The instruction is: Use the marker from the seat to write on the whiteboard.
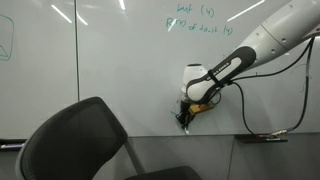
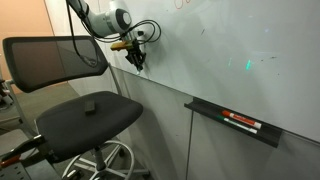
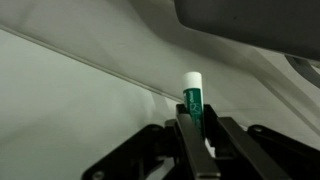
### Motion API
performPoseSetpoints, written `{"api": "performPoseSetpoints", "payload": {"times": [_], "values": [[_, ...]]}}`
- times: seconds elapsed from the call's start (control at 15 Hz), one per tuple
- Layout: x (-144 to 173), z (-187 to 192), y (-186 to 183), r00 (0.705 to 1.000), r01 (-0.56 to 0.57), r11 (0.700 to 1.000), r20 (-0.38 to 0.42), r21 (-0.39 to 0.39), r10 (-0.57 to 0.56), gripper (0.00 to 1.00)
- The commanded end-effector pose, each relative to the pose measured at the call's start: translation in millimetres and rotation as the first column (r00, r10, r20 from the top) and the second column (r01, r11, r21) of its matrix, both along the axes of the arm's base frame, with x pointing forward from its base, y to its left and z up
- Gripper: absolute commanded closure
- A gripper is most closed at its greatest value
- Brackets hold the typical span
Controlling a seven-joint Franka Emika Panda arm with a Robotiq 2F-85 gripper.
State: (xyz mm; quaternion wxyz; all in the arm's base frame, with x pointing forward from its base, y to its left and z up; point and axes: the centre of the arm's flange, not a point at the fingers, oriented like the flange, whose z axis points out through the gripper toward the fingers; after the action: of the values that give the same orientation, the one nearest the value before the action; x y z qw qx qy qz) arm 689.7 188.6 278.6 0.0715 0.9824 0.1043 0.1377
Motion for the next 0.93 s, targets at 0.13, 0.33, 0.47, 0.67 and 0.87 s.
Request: {"api": "performPoseSetpoints", "payload": {"times": [0.13,0.33,0.47,0.67,0.87], "values": [[7,34,-21,0.996,-0.003,0.998,0.087,-0.061,0.009,0.94],[2,43,-22,0.996,-0.003,0.998,0.089,-0.065,0.008,0.94],[-15,45,-19,0.999,0.023,1.000,0.042,-0.015,-0.022,0.94],[-60,57,-2,0.998,0.039,0.996,-0.055,0.084,-0.035,0.94],[-102,75,13,0.988,0.089,0.986,-0.141,0.143,-0.069,0.94]]}}
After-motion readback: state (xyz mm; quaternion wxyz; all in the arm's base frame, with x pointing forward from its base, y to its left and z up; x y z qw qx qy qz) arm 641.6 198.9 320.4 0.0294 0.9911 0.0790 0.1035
